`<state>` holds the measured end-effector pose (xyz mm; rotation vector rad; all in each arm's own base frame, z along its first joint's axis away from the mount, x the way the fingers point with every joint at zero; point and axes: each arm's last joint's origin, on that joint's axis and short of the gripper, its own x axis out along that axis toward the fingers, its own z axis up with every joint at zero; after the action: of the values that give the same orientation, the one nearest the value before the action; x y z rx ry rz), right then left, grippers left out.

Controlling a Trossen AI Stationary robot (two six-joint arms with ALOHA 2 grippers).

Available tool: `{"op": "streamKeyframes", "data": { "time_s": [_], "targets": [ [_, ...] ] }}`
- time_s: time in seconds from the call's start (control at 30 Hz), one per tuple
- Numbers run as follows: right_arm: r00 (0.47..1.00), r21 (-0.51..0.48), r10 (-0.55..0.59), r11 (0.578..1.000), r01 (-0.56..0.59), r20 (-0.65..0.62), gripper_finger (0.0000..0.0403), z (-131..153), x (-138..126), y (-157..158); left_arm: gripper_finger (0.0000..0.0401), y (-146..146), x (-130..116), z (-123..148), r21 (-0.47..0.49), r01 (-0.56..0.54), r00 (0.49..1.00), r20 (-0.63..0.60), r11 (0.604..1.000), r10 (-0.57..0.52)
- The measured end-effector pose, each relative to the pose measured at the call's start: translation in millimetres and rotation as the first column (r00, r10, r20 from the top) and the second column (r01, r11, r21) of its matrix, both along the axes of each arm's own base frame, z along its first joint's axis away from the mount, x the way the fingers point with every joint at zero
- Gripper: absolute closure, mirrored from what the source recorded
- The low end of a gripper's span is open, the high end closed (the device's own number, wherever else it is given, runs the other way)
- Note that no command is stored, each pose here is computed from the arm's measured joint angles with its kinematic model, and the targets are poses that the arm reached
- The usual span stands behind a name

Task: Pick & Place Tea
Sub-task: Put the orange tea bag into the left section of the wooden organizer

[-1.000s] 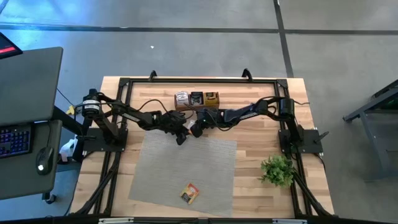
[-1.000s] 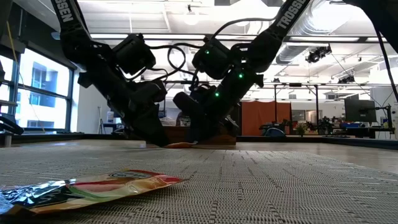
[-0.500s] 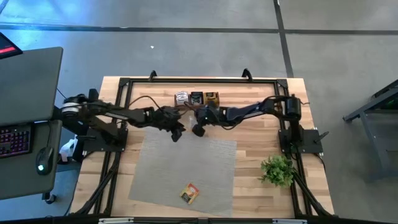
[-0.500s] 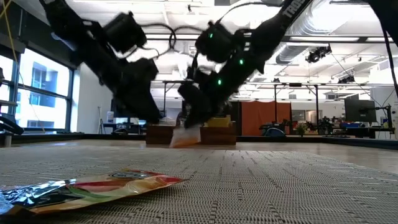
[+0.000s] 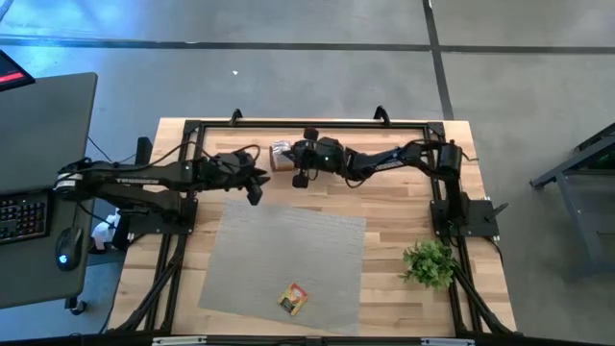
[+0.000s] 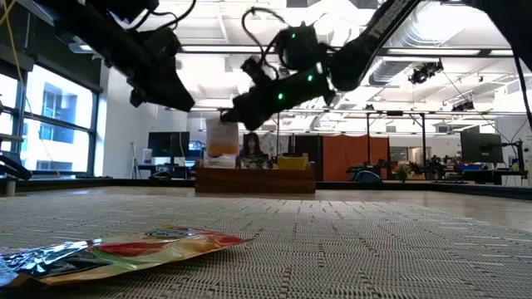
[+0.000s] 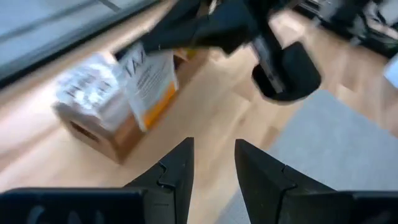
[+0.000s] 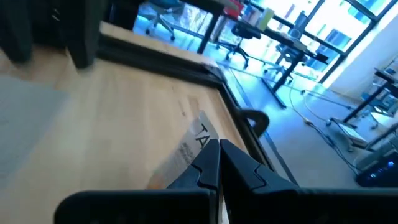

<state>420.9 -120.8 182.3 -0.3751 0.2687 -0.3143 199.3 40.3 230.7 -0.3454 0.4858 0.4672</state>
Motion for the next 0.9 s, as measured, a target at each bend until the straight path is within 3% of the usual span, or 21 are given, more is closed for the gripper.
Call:
{"op": "streamKeyframes", "data": {
  "time_s": [0.33,0.47,0.67,0.9],
  "targets": [
    [1.000,-0.012,0.024,1.000,-0.024,-0.014,0.0402,-23,25,-25,0.0286,2,-5,2,0.047,-0.072,0.997,-0.017,0.996,0.073],
    [0.996,-0.067,-0.052,0.997,0.046,-0.078,0.0402,-35,29,-27,0.0286,2,-5,2,0.047,-0.073,0.997,-0.018,0.996,0.074],
    [0.993,-0.142,-0.091,0.987,0.079,-0.078,0.0402,-33,30,-27,0.0286,2,-6,1,0.047,-0.075,0.997,-0.032,0.996,0.076],
    [0.991,-0.154,-0.093,0.985,0.079,-0.091,0.0402,-33,30,-27,0.0286,1,-7,-1,0.044,-0.076,0.996,-0.051,0.996,0.078]
  ]
}}
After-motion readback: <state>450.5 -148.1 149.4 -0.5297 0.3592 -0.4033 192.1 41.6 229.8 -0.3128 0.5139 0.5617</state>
